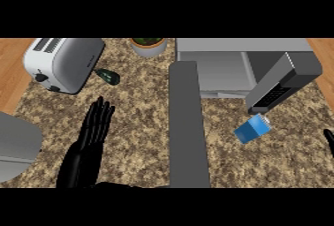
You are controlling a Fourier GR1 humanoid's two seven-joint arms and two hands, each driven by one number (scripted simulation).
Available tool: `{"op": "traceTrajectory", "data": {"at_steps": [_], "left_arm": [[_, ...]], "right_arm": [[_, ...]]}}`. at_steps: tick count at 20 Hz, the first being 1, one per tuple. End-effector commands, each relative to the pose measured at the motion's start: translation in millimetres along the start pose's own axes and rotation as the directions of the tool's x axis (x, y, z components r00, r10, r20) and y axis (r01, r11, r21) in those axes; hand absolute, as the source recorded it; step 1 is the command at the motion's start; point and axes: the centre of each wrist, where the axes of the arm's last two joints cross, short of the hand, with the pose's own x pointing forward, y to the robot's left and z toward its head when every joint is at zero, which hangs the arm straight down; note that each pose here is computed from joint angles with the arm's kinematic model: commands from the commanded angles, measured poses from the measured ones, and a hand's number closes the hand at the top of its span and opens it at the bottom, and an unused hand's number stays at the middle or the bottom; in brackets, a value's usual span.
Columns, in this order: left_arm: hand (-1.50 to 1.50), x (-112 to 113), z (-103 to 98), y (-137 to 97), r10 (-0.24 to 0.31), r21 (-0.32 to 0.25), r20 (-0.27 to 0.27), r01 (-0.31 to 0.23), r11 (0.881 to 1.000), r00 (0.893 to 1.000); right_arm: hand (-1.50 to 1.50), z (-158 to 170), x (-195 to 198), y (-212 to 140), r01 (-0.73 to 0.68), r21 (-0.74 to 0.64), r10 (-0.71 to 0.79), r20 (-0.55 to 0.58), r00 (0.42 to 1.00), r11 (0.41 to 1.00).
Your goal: Pick up the milk, place it into the microwave and close the microwave
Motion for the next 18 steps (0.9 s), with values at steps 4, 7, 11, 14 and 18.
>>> {"op": "traceTrajectory", "data": {"at_steps": [4,7,11,14,18], "left_arm": [[-1.5,-4,9,-32,-0.006,-0.007,-0.003,0.006,1.0,1.0],[-1.5,-19,21,-38,-0.009,0.004,0.008,0.009,1.0,1.0],[-1.5,-20,40,-40,0.01,0.02,-0.006,-0.01,1.0,1.0],[-1.5,-15,25,-38,0.013,0.012,-0.011,-0.013,1.0,1.0],[-1.5,-21,25,-25,0.052,-0.018,-0.02,-0.052,0.998,0.998]], "right_arm": [[-1.5,22,-35,18,-0.017,-0.009,0.016,-0.023,1.0,1.0],[-1.5,11,-43,3,-0.052,-0.019,0.052,-0.022,0.998,0.998],[-1.5,23,-73,-22,-0.058,-0.064,0.057,-0.024,0.998,0.996],[-1.5,12,-91,-11,-0.062,-0.084,0.06,-0.033,0.998,0.994],[-1.5,8,-104,-17,-0.085,-0.08,0.082,-0.042,0.996,0.993]]}}
